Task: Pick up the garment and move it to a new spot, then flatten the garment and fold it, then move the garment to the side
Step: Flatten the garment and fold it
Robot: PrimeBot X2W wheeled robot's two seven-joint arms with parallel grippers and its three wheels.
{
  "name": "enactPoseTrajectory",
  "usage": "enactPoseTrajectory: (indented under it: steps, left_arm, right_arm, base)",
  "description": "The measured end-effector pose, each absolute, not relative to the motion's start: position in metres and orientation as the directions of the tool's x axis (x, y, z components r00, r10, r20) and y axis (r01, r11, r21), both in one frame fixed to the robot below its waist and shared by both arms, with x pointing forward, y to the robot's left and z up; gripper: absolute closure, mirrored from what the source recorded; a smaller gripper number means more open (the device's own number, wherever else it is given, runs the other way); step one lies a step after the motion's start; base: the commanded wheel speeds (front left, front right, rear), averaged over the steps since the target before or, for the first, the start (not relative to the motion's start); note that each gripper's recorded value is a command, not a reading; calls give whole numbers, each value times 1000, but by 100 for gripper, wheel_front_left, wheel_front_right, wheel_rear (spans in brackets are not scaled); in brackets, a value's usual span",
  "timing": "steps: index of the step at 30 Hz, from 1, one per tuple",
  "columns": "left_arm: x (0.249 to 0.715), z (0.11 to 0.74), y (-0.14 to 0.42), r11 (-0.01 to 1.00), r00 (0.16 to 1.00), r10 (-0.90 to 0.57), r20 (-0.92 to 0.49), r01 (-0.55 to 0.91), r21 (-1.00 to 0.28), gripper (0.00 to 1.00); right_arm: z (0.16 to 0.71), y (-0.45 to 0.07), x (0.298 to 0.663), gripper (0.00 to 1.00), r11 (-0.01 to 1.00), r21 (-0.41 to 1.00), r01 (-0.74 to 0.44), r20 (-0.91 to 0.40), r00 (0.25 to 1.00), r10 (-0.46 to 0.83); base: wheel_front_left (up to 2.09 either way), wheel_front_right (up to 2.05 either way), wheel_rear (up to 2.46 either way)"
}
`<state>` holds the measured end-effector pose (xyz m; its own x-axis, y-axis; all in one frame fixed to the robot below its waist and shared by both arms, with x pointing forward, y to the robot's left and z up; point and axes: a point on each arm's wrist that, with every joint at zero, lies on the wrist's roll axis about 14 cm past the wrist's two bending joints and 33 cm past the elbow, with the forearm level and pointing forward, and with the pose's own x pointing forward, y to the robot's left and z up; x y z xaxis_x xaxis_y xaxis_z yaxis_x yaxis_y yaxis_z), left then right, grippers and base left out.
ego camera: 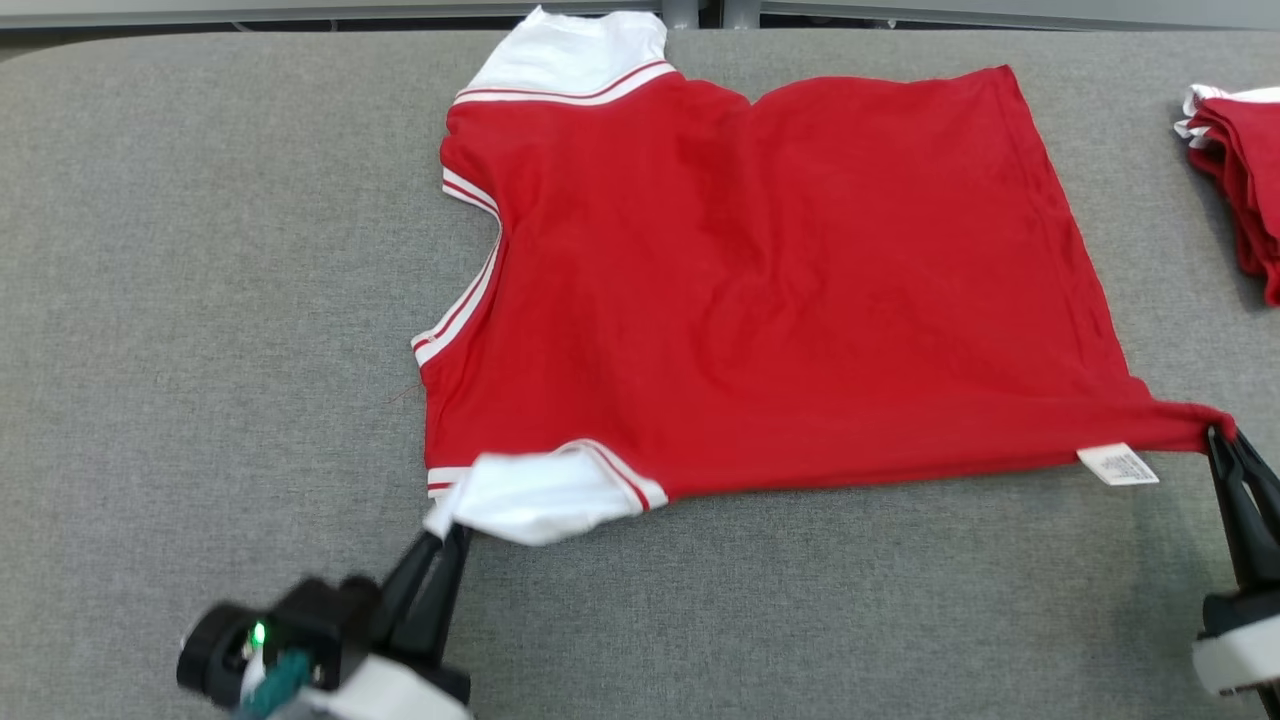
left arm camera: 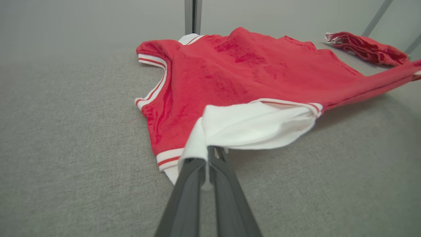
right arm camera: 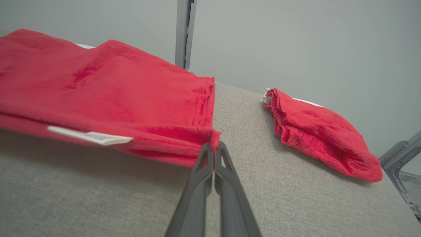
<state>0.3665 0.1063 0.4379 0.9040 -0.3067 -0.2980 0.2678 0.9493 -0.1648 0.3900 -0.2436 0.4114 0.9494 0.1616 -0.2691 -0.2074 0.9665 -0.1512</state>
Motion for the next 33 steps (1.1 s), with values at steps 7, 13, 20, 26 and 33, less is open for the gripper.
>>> enactPoseTrajectory:
  steps: [7,13,20,26,33]
  left_arm:
    - [415,441,102,942,897,-335,-288,320,-97,100]
    - [452,439,100,930,892,-357,-279,366,-19,100]
    - [480,423,95,908,874,-379,-304,414,58,100]
    - [487,422,94,921,892,-354,-282,385,59,0]
    - [458,438,117,975,953,-218,-211,221,-9,0]
  right_arm:
    - [404,-240,426,100,968,-131,-214,-268,948,173]
    - [398,-227,458,100,962,-119,-246,-265,941,208]
    - [381,-221,482,96,952,-129,-276,-296,927,229]
    - [389,-220,489,0,958,-125,-258,-261,940,219]
    - [413,-230,465,0,972,-127,-199,-205,964,170]
  base:
    - [0,0,0]
    - [0,0,0]
    - [0,0,0]
    - [0,0,0]
    - [0,0,0]
